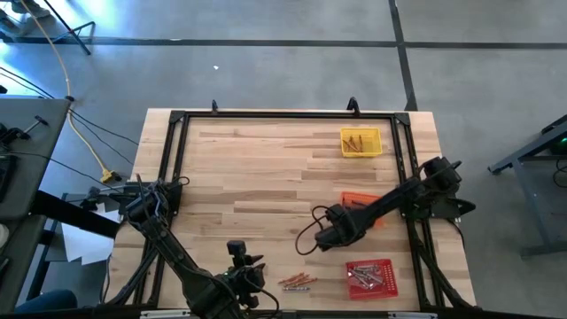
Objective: Sort crayons
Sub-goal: Put the gray crayon into the red bin
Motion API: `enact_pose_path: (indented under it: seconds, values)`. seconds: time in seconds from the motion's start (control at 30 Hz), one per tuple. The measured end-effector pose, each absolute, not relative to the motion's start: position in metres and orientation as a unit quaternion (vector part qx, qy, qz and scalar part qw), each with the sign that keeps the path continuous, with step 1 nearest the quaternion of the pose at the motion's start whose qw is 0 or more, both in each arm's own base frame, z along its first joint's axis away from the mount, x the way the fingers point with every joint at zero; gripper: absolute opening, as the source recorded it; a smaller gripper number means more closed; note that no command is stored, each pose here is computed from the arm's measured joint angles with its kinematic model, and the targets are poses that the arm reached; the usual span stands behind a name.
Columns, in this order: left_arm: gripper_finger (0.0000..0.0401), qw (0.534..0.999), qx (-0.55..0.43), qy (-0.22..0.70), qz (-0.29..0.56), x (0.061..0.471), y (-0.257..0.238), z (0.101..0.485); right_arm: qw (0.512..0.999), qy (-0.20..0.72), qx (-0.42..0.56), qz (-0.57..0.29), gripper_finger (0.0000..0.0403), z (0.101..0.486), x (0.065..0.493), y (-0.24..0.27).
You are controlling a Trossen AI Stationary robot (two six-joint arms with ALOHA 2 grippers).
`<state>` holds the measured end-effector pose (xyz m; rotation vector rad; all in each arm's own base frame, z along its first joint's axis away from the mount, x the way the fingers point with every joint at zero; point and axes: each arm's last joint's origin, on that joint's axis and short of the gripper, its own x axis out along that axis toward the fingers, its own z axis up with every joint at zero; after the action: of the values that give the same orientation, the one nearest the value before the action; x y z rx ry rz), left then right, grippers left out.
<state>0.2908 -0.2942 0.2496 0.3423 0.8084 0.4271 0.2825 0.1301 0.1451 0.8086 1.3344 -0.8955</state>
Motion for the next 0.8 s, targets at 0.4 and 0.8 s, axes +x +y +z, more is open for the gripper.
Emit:
enact_pose_path:
  seconds: [0.4,0.8]
  values:
    - [0.0096,0.883,0.165,0.389,0.205,0.2907,-0.2943,0.2496,0.606,0.592,0.372,-0.381,0.0122,0.1451,0.2852,0.1274]
    - [0.0096,0.882,0.169,0.39,0.203,0.2907,-0.2942,0.2496,0.608,0.591,0.378,-0.372,0.0121,0.1364,0.2907,0.1318]
